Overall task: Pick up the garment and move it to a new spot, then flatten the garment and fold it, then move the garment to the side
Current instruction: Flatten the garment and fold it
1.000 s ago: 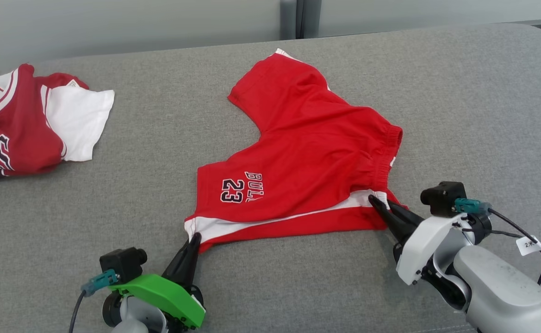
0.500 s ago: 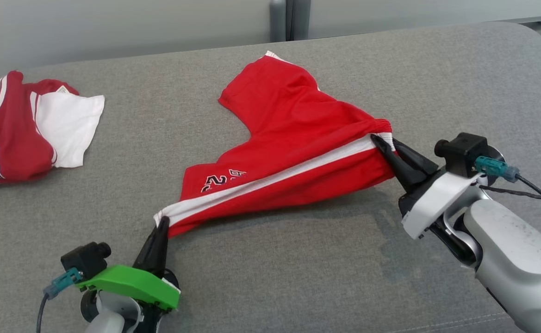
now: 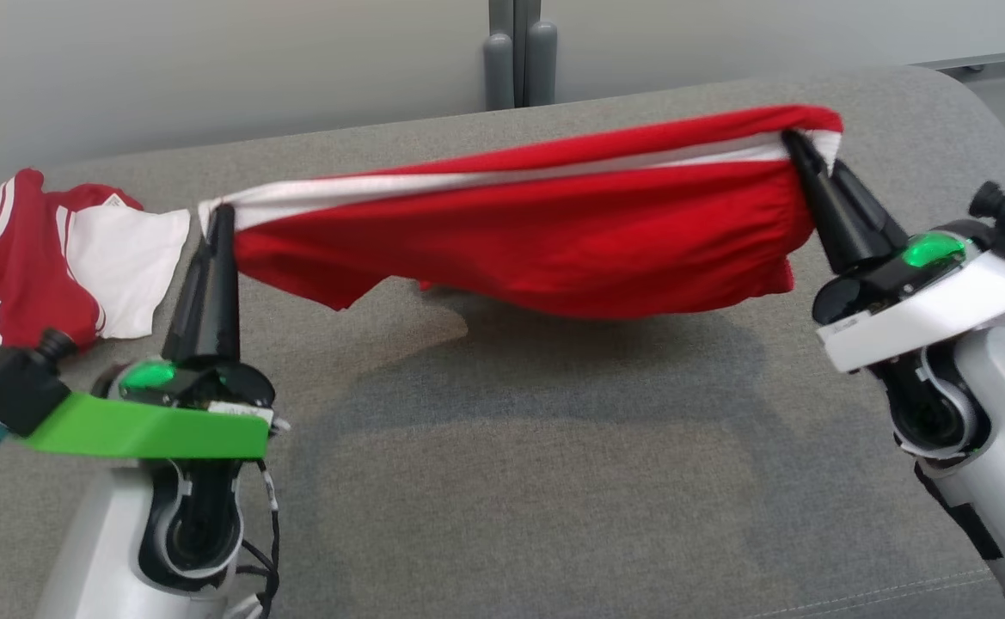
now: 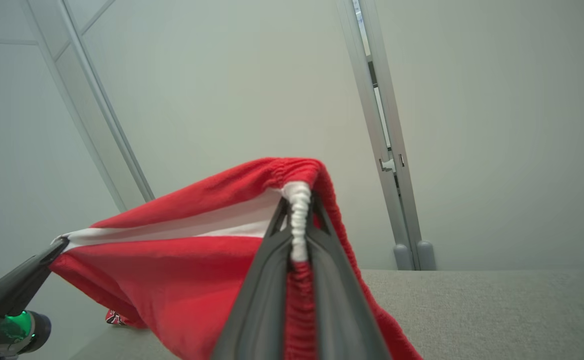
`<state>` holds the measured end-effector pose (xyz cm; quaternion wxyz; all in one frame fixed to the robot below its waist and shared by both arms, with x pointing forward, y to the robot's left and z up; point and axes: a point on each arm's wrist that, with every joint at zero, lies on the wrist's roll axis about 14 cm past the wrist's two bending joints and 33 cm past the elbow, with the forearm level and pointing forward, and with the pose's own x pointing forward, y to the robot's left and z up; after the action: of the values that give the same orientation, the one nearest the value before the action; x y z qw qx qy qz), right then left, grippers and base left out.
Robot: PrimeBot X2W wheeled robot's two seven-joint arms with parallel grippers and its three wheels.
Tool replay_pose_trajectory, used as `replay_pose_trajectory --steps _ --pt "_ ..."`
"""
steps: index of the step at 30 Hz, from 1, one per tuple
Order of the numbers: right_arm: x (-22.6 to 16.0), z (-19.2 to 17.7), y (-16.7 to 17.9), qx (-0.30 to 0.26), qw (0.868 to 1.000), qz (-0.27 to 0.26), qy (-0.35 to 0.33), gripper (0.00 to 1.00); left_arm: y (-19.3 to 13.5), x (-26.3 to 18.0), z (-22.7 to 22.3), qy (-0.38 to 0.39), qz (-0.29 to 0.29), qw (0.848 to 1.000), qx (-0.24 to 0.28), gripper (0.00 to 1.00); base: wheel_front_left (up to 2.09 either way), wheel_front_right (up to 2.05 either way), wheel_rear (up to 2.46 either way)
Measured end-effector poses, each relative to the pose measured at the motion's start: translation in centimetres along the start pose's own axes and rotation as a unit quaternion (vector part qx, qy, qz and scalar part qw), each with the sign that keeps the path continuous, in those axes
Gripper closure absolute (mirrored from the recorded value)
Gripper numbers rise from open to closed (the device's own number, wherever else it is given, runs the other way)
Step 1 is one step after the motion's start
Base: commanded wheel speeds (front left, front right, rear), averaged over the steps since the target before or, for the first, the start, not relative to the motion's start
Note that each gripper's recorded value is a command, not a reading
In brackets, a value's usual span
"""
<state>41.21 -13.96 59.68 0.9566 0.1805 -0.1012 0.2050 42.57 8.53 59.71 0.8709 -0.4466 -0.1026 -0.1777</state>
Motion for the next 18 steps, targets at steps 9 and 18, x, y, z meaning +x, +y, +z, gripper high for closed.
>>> replay_pose_trajectory --steps 9,18 --pt "0.2 9.3 2.1 0.031 0.991 0.045 -0.125 1.0 -12.6 1.0 9.4 -0.122 -0.206 0.971 0.005 1.0 0.0 0.0 0.0" --pt "4.3 -0.4 1.1 0.005 0.992 0.048 0.115 1.0 -2.5 4.4 3.5 0.042 -0.039 0.997 0.05 1.0 0.0 0.0 0.0"
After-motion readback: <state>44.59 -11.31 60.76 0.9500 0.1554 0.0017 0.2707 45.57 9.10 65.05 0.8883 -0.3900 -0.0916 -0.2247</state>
